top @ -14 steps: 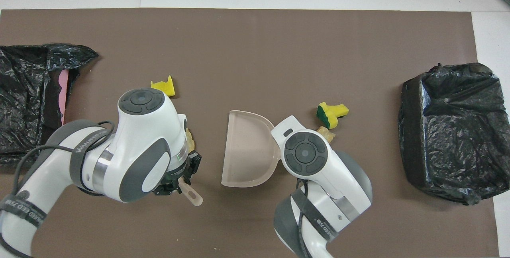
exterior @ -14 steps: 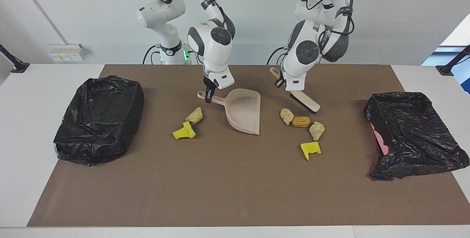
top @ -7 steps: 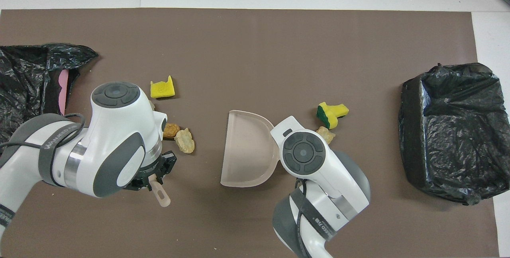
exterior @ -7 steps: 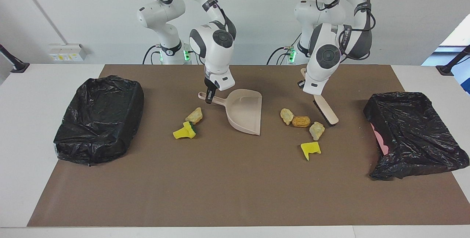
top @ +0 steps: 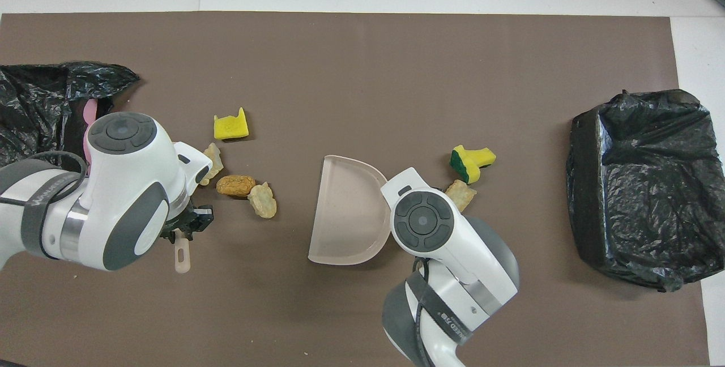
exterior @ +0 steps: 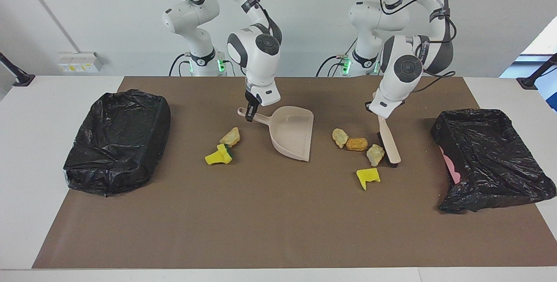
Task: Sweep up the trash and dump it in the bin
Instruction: 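Sweep the tan trash pieces into the dustpan with the left gripper's brush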
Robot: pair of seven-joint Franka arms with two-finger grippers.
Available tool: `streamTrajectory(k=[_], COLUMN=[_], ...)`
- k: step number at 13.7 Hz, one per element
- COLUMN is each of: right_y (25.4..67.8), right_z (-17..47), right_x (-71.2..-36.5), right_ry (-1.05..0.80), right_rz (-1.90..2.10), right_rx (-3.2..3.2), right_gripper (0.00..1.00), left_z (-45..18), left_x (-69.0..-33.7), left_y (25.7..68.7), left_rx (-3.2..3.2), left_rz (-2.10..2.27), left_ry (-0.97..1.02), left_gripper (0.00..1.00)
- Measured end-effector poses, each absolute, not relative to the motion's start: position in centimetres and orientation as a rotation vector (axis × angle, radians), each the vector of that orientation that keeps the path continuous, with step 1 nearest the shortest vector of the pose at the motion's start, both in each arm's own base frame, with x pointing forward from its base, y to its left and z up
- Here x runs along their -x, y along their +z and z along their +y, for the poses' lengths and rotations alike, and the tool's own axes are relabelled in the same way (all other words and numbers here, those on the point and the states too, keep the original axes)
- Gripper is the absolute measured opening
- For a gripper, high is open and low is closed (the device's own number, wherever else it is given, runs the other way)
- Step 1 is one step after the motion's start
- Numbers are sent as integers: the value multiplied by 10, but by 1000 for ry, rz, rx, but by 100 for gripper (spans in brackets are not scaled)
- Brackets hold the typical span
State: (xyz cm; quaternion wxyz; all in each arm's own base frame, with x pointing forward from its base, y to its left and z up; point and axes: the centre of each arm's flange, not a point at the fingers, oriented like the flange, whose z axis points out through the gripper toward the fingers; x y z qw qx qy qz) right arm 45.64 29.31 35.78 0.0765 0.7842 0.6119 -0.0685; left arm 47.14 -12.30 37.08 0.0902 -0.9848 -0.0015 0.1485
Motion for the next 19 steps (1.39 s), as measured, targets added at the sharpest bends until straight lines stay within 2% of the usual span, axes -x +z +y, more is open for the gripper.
streamTrajectory(k=[3,6,10,12,15,19], right_y=[358,358,357,357,357,357], right_z=[293,293,293,293,293,293], right_x=[-456,-456,-456,-456,-456,-456], right_ry=[-205,-206,-206,-208,-208,-208], right_rz=[1833,1833,1833,1833,1832,1832], right_rx=[-2351,-2351,-2352,-2352,-2352,-2352], right_gripper=[33,33,33,33,33,33], left_z=[-151,-214,-288,-310,-334,-321], left_x=[-449,-419,-375,-364,-358,-388], left_y=[364,357,365,372,389,422], left_rx=[2931,2992,3029,3049,3136,3194], left_rz=[117,232,413,446,374,272], left_ry=[418,430,443,437,465,449], left_gripper=[26,26,26,26,26,26])
